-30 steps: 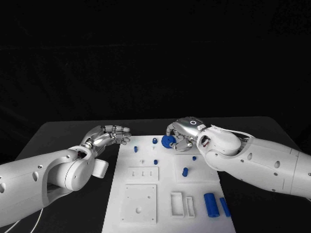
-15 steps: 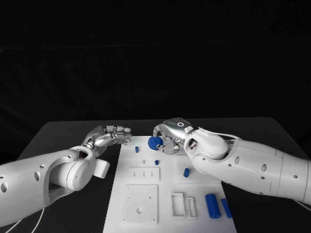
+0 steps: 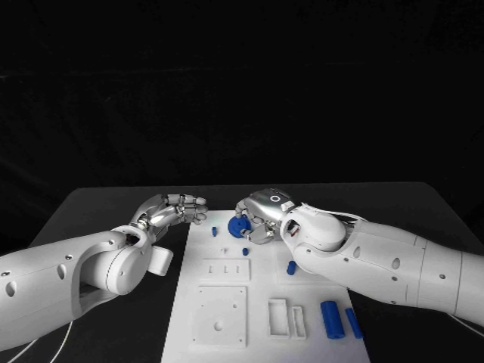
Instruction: Assemble the parts on the task board
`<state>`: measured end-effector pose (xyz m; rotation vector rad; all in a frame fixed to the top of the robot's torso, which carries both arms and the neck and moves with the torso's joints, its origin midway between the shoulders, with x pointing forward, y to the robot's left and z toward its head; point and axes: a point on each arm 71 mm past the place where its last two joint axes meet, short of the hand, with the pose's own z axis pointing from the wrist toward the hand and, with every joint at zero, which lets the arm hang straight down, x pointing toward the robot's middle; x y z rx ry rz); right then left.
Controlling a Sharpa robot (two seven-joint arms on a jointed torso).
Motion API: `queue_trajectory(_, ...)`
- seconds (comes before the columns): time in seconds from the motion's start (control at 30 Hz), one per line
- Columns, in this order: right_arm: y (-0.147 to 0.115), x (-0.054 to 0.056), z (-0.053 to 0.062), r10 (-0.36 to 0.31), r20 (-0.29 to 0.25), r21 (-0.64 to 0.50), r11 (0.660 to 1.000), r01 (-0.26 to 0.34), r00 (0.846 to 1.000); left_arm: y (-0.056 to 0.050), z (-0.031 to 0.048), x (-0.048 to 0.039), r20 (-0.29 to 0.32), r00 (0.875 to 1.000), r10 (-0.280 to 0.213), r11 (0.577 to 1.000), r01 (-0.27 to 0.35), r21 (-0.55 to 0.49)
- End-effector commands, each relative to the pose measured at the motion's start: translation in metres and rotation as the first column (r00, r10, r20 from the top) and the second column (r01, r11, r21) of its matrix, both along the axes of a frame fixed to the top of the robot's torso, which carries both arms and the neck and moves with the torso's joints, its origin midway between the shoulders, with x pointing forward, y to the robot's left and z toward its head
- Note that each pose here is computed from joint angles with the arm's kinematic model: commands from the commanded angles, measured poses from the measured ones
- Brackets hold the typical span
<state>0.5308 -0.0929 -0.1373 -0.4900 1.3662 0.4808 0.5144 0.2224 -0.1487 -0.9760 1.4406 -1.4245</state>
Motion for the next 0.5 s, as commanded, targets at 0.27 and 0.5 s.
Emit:
queue_trajectory(0.27,0.0030,0.0044,-0.0095,0.000,-0.019,-0.033,0.999,0.000,1.000,-0.0024,0.0018,-0.0002,0.010,1.000,-0.015,1.000,0.015,-0.005)
queue_trajectory(0.5,0.0027,0.0084,-0.0132,-0.013,-0.031,-0.039,0.999,0.012,0.999,-0.0023,0.0018,-0.0003,0.010,1.000,-0.015,1.000,0.015,-0.005)
